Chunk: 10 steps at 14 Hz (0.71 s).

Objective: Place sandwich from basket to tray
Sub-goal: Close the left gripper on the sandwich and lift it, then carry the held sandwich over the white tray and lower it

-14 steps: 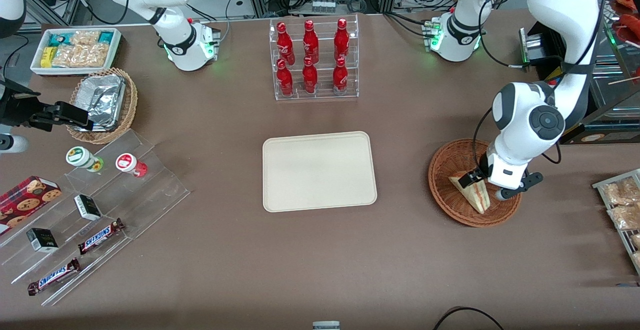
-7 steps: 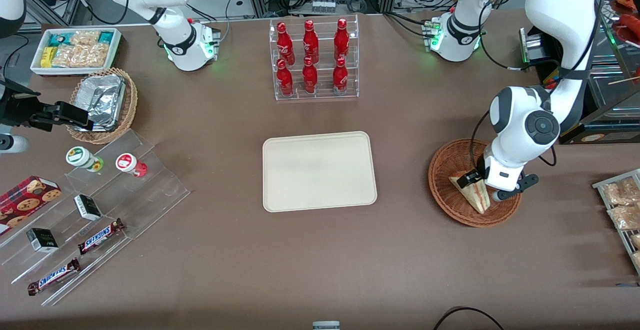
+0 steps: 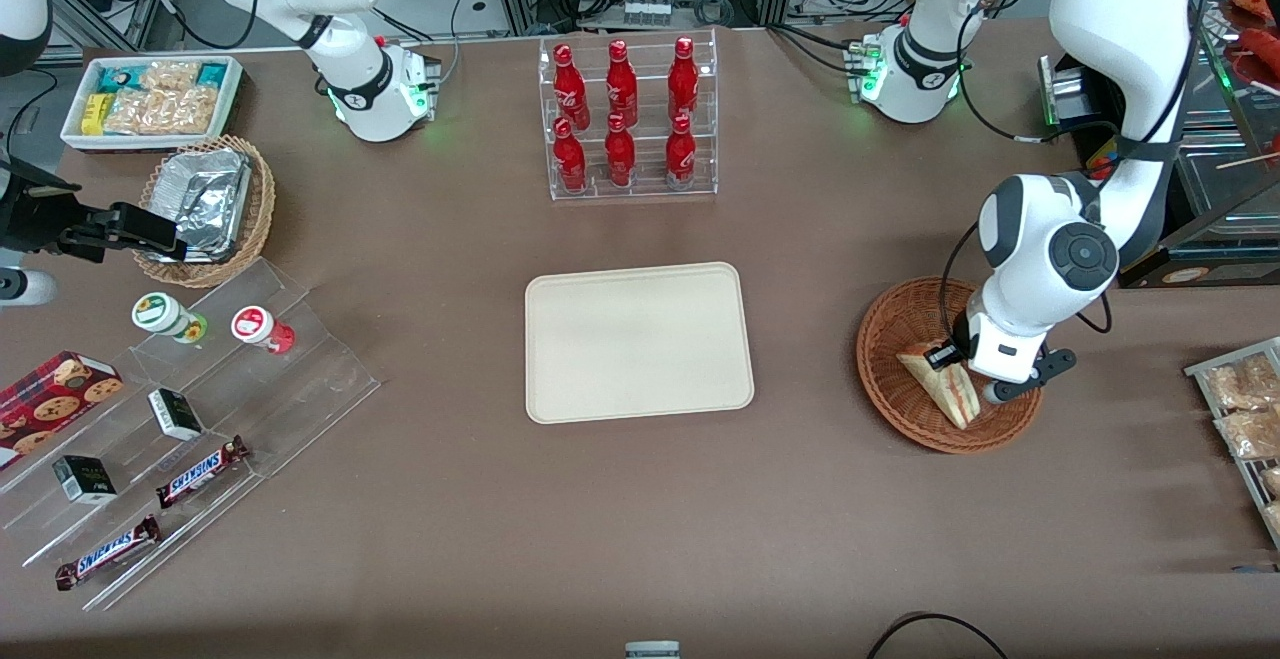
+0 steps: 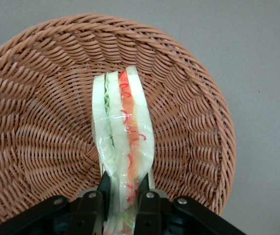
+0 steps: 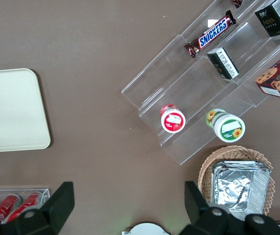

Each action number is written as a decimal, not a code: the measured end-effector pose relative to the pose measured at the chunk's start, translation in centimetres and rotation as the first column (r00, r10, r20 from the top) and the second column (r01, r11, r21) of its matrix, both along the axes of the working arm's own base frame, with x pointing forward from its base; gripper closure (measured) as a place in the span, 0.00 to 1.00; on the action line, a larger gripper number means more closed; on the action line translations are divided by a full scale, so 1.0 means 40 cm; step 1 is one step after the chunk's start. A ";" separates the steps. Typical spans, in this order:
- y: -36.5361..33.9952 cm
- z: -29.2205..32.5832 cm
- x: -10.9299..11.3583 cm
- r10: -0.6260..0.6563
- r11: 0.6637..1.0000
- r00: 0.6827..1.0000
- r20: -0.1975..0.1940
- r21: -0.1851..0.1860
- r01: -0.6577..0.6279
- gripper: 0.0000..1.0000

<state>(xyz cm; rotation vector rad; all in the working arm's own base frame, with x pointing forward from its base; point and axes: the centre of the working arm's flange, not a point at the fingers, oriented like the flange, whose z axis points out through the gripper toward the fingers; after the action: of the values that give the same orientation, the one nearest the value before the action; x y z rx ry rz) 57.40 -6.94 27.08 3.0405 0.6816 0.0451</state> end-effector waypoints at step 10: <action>-0.211 0.317 0.049 -0.121 0.992 0.990 -0.077 0.011 0.122 0.85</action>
<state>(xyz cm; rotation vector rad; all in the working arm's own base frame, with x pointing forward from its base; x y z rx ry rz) 59.34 -15.37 39.77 3.1059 0.5010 -0.0692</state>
